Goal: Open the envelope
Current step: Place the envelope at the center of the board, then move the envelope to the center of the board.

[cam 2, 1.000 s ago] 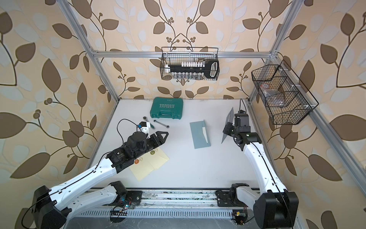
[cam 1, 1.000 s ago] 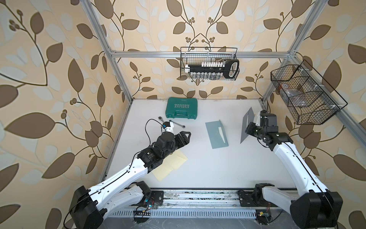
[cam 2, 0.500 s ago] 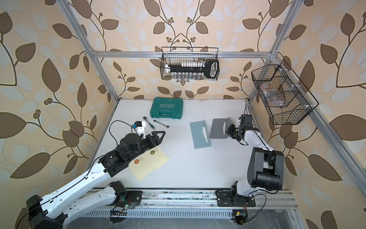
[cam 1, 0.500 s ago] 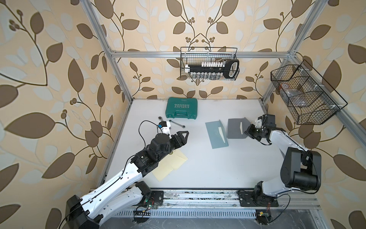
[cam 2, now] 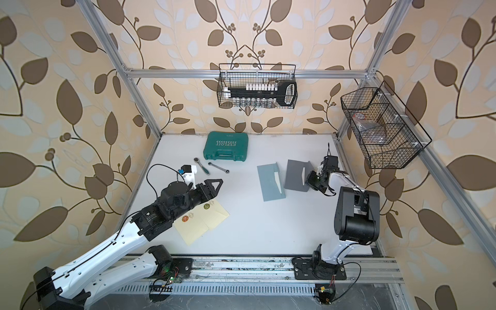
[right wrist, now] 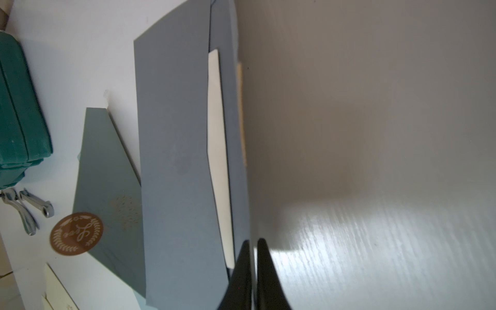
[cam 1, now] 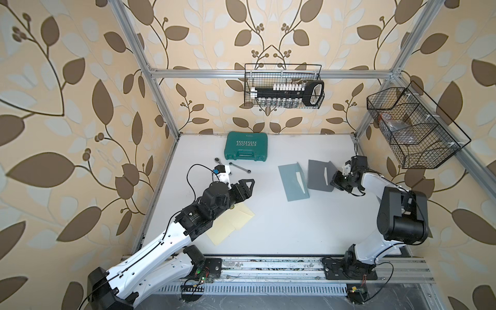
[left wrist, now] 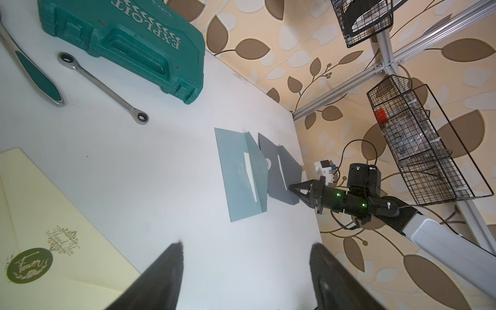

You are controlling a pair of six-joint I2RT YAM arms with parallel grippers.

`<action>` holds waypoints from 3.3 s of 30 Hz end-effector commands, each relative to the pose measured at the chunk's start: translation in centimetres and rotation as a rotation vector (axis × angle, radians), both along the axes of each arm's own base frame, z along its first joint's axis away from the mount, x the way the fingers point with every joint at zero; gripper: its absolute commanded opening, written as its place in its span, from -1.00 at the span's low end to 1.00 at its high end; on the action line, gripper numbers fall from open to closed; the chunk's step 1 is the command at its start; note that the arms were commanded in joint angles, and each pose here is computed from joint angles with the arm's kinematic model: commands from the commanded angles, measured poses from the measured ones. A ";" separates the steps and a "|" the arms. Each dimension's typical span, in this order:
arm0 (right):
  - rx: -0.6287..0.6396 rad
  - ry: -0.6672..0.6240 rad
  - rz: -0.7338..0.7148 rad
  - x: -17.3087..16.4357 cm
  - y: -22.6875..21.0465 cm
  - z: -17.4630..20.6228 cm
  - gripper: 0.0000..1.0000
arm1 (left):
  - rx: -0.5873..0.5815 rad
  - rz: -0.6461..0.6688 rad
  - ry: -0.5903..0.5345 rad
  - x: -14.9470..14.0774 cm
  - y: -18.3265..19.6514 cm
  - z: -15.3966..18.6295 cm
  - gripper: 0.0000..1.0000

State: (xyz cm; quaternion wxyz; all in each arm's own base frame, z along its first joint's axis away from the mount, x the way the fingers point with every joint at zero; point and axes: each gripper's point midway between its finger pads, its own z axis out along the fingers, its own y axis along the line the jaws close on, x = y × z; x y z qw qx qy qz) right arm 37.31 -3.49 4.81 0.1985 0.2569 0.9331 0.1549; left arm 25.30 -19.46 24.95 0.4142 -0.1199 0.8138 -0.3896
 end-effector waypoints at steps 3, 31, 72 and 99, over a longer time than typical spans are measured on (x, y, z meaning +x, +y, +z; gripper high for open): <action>-0.058 0.032 -0.036 0.0 -1.2 0.1 -0.64 | 0.011 0.012 -0.038 0.3 0.4 0.8 0.53; 0.345 -0.341 0.526 -7.5 24.8 11.9 0.58 | 0.196 0.354 0.514 0.6 8.1 -11.1 0.80; 0.345 0.051 0.835 -12.5 39.2 1.1 0.64 | 0.122 0.073 0.837 0.7 4.1 -20.8 0.86; 0.320 -0.059 0.633 -9.1 32.3 1.9 0.48 | 0.345 -0.090 0.585 0.7 -1.3 -16.5 0.80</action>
